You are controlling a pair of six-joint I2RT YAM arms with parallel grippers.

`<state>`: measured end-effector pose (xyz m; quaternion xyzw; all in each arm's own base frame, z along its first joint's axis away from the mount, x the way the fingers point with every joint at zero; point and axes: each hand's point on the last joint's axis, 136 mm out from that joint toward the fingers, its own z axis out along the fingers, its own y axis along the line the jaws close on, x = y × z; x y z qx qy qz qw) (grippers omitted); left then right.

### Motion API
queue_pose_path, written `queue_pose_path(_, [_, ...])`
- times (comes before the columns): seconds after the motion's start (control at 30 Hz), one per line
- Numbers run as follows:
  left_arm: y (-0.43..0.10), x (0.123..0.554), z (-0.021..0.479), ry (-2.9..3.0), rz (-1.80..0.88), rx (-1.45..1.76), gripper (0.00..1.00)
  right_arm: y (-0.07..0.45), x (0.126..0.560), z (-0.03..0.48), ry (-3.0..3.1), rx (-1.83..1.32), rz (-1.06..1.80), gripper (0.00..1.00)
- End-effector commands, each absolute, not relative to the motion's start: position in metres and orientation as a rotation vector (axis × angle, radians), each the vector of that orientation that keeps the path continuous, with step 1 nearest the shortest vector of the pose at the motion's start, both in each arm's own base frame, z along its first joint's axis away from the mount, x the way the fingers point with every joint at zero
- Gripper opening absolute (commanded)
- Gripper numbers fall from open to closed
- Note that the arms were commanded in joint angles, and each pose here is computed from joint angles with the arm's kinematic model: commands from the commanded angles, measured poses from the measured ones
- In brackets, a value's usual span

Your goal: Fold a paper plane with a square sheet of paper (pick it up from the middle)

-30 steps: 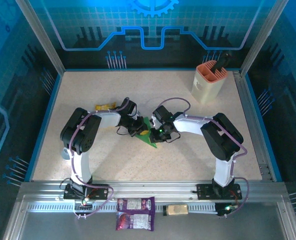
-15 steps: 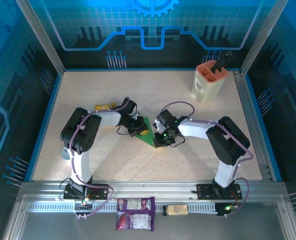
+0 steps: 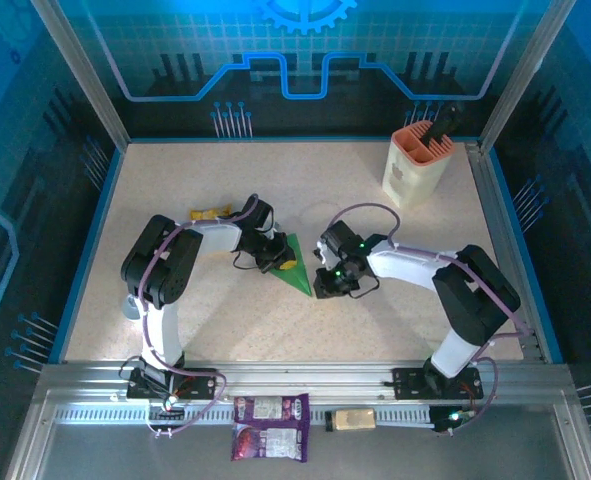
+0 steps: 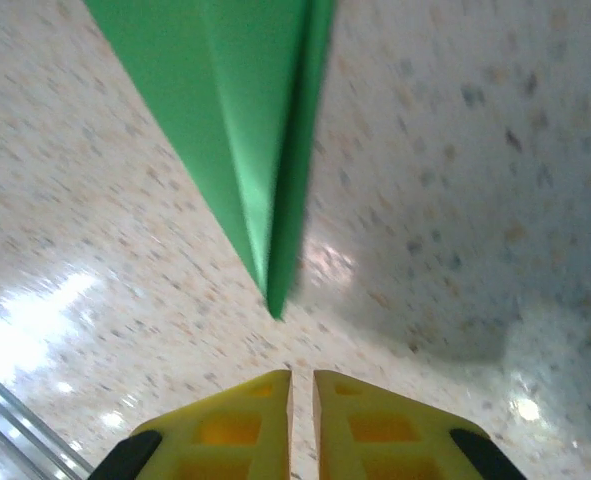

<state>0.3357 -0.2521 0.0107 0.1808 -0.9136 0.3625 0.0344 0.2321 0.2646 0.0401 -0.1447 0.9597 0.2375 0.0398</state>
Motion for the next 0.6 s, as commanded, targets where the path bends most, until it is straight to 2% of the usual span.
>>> queue_pose_path(0.0, [-0.206, 0.295, -0.054, -2.812, 0.656, 0.707, 0.04, 0.288, 0.245, 0.050, 2.895, -0.482, 0.781, 0.15])
queue_pose_path(0.2, [-0.203, 0.292, -0.056, -2.805, 0.632, 0.721, 0.05, 0.312, 0.257, 0.044, 2.874, -0.477, 0.806, 0.12])
queue_pose_path(0.57, [-0.197, 0.287, -0.065, -2.795, 0.565, 0.746, 0.03, 0.300, 0.249, 0.018, 2.955, -0.448, 0.727, 0.10])
